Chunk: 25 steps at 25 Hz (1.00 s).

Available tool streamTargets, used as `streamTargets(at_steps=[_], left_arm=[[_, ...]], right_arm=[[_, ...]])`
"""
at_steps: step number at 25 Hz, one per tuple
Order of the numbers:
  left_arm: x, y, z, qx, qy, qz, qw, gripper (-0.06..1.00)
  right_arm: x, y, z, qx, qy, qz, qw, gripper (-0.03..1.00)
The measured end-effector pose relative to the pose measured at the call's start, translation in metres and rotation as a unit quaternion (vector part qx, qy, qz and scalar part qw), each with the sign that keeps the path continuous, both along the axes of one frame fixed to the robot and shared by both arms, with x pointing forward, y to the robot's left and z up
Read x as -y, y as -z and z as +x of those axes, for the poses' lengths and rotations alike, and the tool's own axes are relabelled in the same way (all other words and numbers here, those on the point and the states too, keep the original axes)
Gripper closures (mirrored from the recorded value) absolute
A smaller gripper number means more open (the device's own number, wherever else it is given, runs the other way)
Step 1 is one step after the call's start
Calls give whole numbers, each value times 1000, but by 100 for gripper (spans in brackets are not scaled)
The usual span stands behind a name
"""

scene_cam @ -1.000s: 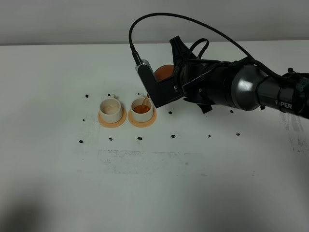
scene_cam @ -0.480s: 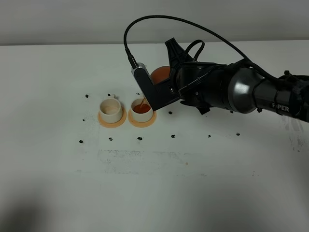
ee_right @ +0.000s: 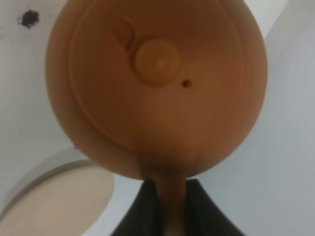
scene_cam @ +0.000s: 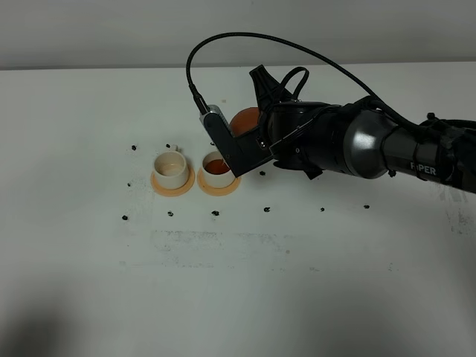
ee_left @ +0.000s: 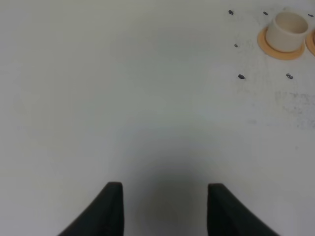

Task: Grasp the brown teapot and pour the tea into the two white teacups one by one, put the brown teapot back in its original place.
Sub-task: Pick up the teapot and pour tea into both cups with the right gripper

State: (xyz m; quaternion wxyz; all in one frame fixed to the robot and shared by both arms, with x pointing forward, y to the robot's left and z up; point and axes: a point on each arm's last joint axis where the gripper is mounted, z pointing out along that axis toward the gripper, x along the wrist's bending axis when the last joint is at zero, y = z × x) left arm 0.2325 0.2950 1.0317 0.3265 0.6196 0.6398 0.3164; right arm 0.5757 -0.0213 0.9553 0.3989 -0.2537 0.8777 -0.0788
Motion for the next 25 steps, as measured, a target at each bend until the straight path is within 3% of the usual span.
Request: streamTargets(at_steps=[25], left_arm=[[0, 0, 0, 0, 0, 0, 1000, 52]], right_arm=[[-1, -3, 3, 24, -27, -21, 999, 85]])
